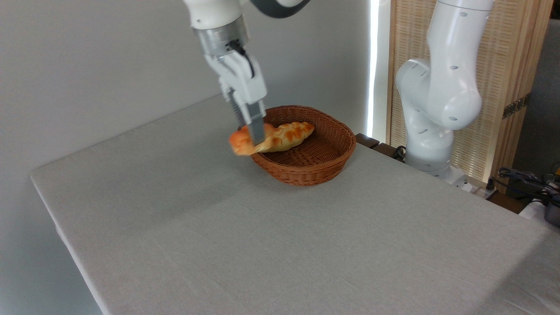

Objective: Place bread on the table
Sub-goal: 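Lift the bun out of the basket and carry it onto the table, then lower the bun onto the tabletop and open the gripper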

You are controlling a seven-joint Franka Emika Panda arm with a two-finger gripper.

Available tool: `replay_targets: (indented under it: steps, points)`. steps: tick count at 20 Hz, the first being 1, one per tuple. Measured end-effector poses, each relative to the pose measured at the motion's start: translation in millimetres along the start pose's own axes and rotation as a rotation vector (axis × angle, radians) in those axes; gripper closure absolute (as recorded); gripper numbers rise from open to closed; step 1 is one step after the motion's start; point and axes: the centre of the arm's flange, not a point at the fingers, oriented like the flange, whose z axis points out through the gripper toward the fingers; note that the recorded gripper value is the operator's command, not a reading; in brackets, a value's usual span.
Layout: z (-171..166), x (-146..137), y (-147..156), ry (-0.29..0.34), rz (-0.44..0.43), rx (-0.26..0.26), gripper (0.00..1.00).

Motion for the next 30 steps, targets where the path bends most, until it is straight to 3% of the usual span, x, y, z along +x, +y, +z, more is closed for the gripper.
replay_targets:
  steps: [2, 6, 11, 26, 30]
  points:
    - [12.1, 18.1, -25.8, 0.034, -0.021, 0.042, 0.37]
    - [53.8, 45.1, -53.7, 0.035, -0.034, 0.070, 0.00]
    - [80.5, 58.6, -64.6, 0.008, -0.036, 0.064, 0.00]
    - [79.7, 60.5, -63.8, 0.009, -0.033, 0.065, 0.00]
    - [56.1, 52.5, -73.9, 0.044, -0.060, 0.088, 0.00]
